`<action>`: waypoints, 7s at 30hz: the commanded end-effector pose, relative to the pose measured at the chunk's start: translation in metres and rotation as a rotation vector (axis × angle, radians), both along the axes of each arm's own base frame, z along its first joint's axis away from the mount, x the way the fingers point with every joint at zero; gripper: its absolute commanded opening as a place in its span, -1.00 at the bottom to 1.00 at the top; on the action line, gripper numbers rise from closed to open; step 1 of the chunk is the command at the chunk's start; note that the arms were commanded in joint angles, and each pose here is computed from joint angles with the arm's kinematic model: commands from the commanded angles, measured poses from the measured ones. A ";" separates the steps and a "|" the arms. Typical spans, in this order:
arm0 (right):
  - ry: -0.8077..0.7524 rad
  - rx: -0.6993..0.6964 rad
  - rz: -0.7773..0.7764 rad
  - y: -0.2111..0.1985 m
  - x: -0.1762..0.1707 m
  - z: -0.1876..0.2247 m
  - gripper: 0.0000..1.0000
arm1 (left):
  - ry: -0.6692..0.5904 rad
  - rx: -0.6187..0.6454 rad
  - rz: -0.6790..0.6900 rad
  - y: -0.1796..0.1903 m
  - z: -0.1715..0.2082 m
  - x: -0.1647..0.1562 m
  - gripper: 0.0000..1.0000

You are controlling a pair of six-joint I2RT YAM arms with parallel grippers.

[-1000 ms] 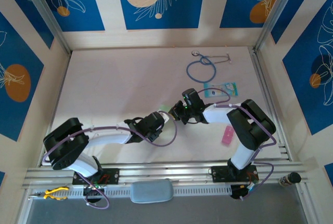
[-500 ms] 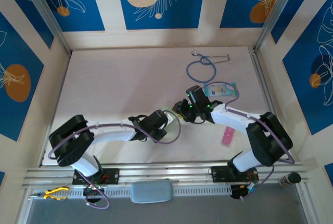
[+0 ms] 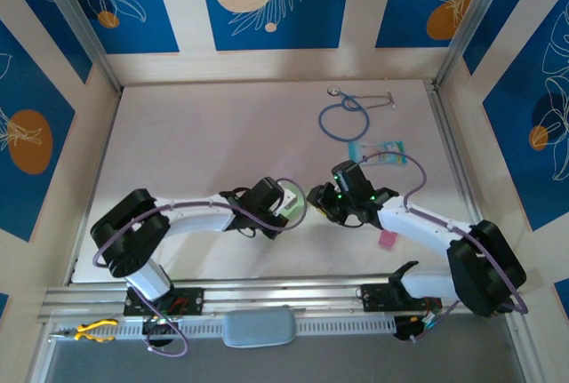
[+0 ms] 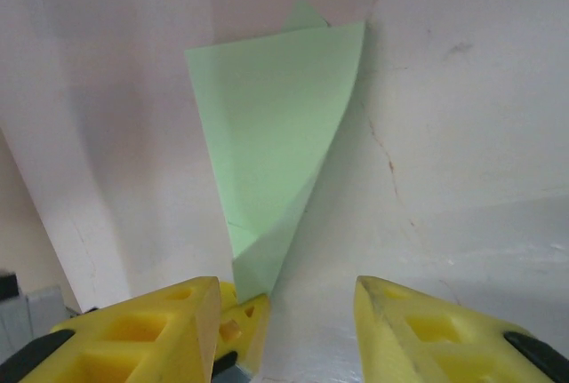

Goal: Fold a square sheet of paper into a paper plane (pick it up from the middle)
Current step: Fold the wing for the fifth time at the center of the table.

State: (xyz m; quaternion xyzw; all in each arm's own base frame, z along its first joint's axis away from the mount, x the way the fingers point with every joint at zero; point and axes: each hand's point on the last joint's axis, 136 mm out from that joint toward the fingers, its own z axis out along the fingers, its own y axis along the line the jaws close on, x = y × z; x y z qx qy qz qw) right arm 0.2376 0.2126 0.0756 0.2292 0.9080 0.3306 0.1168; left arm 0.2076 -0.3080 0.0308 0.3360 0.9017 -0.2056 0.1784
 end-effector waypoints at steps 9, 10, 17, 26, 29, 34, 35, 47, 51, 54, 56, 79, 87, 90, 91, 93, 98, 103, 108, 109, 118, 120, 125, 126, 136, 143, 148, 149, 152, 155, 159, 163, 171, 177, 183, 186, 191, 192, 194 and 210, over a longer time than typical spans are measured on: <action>0.015 0.041 0.045 0.006 -0.008 -0.011 -0.17 | 0.217 -0.239 0.056 -0.024 0.011 0.005 -0.88; 0.017 0.045 0.050 0.007 -0.008 -0.012 -0.18 | 0.229 -0.255 0.060 -0.025 0.011 0.006 -0.87; 0.033 0.061 0.076 0.016 -0.005 -0.018 -0.25 | 0.276 -0.334 0.130 -0.024 0.010 0.015 -0.89; 0.058 0.056 0.078 0.021 -0.002 -0.027 -0.28 | 0.270 -0.350 0.257 -0.010 -0.004 0.019 -0.90; 0.068 0.057 0.082 0.023 -0.002 -0.030 -0.30 | 0.279 -0.364 0.269 -0.009 -0.007 0.018 -0.90; 0.078 0.063 0.097 0.030 0.000 -0.033 -0.31 | 0.301 -0.415 0.280 -0.013 -0.006 0.020 -0.90; 0.078 0.065 0.102 0.031 0.001 -0.033 -0.32 | 0.302 -0.423 0.283 -0.013 -0.005 0.020 -0.90; 0.039 0.080 0.104 0.035 0.010 -0.033 -0.51 | 0.390 -0.567 0.313 -0.013 0.011 0.030 -0.92; 0.005 0.113 0.116 0.039 0.014 -0.029 -0.66 | 0.416 -0.615 0.332 -0.012 0.011 0.033 -0.93; -0.012 0.119 0.125 0.041 0.016 -0.027 -0.71 | 0.421 -0.624 0.347 -0.010 0.009 0.034 -0.94; -0.018 0.122 0.127 0.041 0.017 -0.027 -0.72 | 0.424 -0.641 0.359 -0.009 0.009 0.035 -0.95; -0.076 0.160 0.213 0.058 0.026 -0.023 -0.86 | 0.471 -0.771 0.471 0.006 0.012 0.042 -0.98; -0.086 0.181 0.245 0.066 0.030 -0.023 -0.86 | 0.490 -0.805 0.509 0.012 0.005 0.041 -0.99; -0.102 0.199 0.277 0.073 0.032 -0.020 -0.86 | 0.488 -0.819 0.517 0.014 0.007 0.042 -0.99; -0.101 0.200 0.281 0.074 0.033 -0.020 -0.86 | 0.486 -0.821 0.517 0.014 0.008 0.043 -1.00; -0.102 0.202 0.293 0.077 0.035 -0.020 -0.87 | 0.486 -0.820 0.525 0.015 0.007 0.043 -0.99; -0.107 0.193 0.292 0.078 0.039 -0.019 -0.88 | 0.475 -0.812 0.513 0.015 0.011 0.043 -1.00; -0.062 0.114 0.222 0.057 0.041 -0.014 -0.55 | 0.397 -0.711 0.437 0.016 0.017 0.041 -0.94; -0.017 0.062 0.153 0.041 0.037 -0.006 -0.16 | 0.238 -0.449 0.335 0.025 0.018 0.036 -0.85; -0.004 0.066 0.140 0.040 0.037 -0.005 -0.13 | 0.211 -0.400 0.320 0.027 0.018 0.035 -0.84; 0.018 0.150 0.055 0.043 0.039 0.016 -0.03 | 0.024 -0.081 0.226 0.043 0.008 0.037 -0.82; 0.025 0.155 0.037 0.042 0.040 0.016 -0.03 | 0.000 -0.051 0.217 0.043 0.008 0.038 -0.82; 0.095 0.172 0.005 0.044 0.041 0.007 -0.02 | -0.080 -0.004 0.164 0.039 0.009 0.037 -0.81; 0.097 0.183 0.008 0.047 0.042 0.008 -0.02 | -0.092 0.006 0.156 0.039 0.009 0.037 -0.80; 0.170 0.176 0.046 0.068 0.052 0.000 -0.03 | -0.197 0.085 0.081 0.038 0.010 0.036 -0.79; 0.225 0.187 0.082 0.080 0.052 -0.011 -0.19 | -0.243 0.104 0.036 0.036 0.012 0.035 -0.79; 0.232 0.193 0.097 0.085 0.051 -0.014 -0.42 | -0.272 0.126 0.018 0.037 0.013 0.036 -0.76; 0.231 0.196 0.099 0.086 0.051 -0.014 -0.50 | -0.276 0.132 0.011 0.037 0.012 0.036 -0.75; 0.225 0.198 0.093 0.085 0.051 -0.013 -0.69 | -0.290 0.158 -0.002 0.039 0.010 0.036 -0.71; 0.221 0.200 0.091 0.084 0.051 -0.011 -0.84 | -0.301 0.172 -0.018 0.040 0.008 0.035 -0.63; 0.213 0.213 0.090 0.085 0.051 -0.008 -0.93 | -0.306 0.194 -0.035 0.040 0.004 0.033 -0.50; 0.209 0.230 0.087 0.086 0.052 -0.007 -0.95 | -0.324 0.221 -0.040 0.041 0.002 0.032 -0.39; 0.208 0.240 0.081 0.086 0.052 -0.007 -0.96 | -0.380 0.286 -0.036 0.049 0.002 0.035 -0.41; 0.207 0.240 0.080 0.085 0.052 -0.007 -0.97 | -0.410 0.292 -0.023 0.052 0.007 0.038 -0.49; 0.206 0.244 0.082 0.085 0.052 -0.006 -0.97 | -0.414 0.279 -0.034 0.050 0.009 0.037 -0.68; 0.204 0.245 0.082 0.086 0.053 -0.006 -0.96 | -0.411 0.276 -0.033 0.050 0.009 0.036 -0.75; 0.192 0.238 0.088 0.084 0.052 -0.003 -0.74 | -0.390 0.260 -0.034 0.047 0.009 0.034 -0.86; 0.187 0.230 0.089 0.083 0.052 -0.003 -0.67 | -0.381 0.254 -0.034 0.045 0.009 0.033 -0.88; 0.176 0.192 0.094 0.077 0.051 -0.002 -0.47 | -0.348 0.239 -0.026 0.043 0.009 0.031 -0.91; 0.008 0.047 -0.011 0.011 0.034 0.008 -0.12 | 0.093 -0.128 0.062 0.002 0.008 0.014 -0.95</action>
